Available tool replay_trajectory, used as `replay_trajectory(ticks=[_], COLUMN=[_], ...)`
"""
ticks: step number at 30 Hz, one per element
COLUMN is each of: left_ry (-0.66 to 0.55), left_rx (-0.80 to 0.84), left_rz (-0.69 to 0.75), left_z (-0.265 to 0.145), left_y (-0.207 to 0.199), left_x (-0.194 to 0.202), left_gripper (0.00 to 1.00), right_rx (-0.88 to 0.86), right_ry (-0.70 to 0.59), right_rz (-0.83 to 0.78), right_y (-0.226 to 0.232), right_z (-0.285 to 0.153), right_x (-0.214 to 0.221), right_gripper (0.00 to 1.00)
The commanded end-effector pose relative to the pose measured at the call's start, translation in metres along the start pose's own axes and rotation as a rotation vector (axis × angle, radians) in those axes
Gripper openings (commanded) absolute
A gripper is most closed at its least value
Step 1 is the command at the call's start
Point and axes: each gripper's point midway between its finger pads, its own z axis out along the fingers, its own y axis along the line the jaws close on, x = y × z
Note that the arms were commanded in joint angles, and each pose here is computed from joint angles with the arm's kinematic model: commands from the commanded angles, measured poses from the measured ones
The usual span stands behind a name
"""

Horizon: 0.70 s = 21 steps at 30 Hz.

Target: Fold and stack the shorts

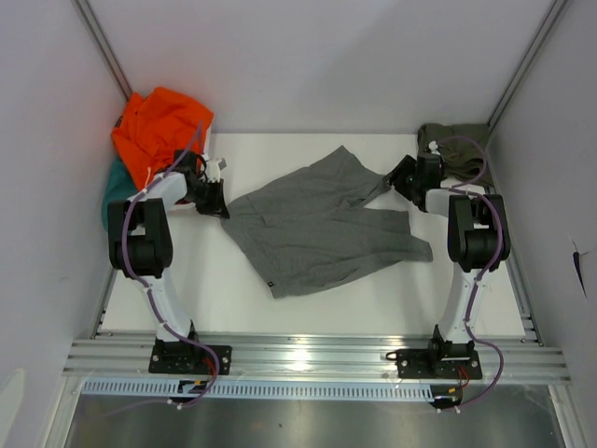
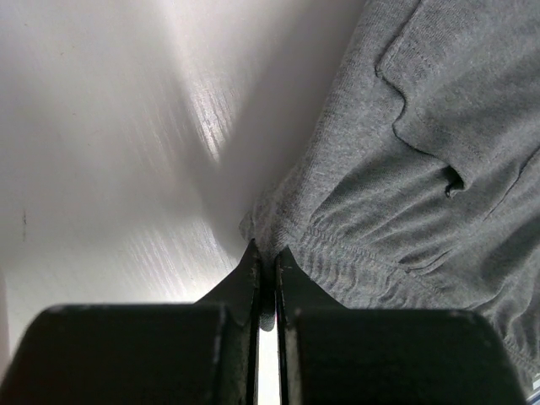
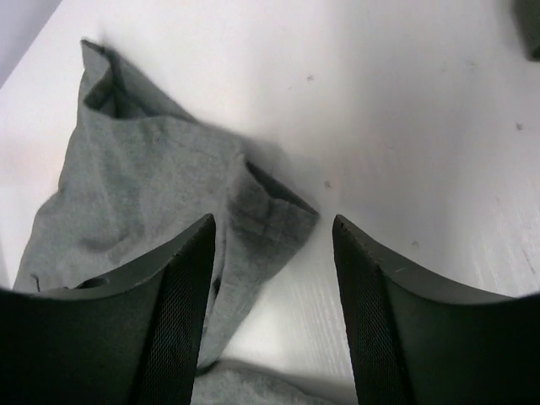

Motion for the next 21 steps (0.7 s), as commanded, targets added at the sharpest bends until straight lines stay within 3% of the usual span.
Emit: replay_trajectory(ticks=[1,6,11,13,14,15,21], left_ry=[-0.013,-0.007,0.003,0.006,0.004,0.008,0.022], left_rx=[-0.001,-0.008,-0.021,-0.027,-0.028,-0.032,-0.028], left_rz=[0.039,0.082,0.1,0.102,0.106,0.108,0.161], left_z=[-0.002,0.001,0.001,0.0,0.0,0.0,0.006], left_y=[-0.004,-0.012,-0.011,-0.01,-0.009,-0.009,-0.021], left_x=[-0.011,-0.013,-0.012,-0.011,-0.012,-0.011,-0.009], left_gripper=[0.0,0.0,0.0,0.01,0.0,0.0,0.0], right_rx=[-0.116,-0.296,-0.468,-0.452,-0.464,-0.43,-0.419], right_ry=[-0.023,-0.031,-0.024,0.05,0.02,0.074,0.123], right_rz=[-0.096,-0.291,-0.371,-0.423,-0.454,-0.456,-0.426], right_y=[0.031,0.09,0.142,0.138,0.153,0.14,0.139], right_z=[0.0,0.01,0.03,0.051,0.052,0.067,0.092], right_x=[-0.022,-0.04,-0.053,-0.028,-0.042,-0.025,-0.011], right_gripper=[0.6,0.6,0.59,0.59,0.59,0.59,0.55])
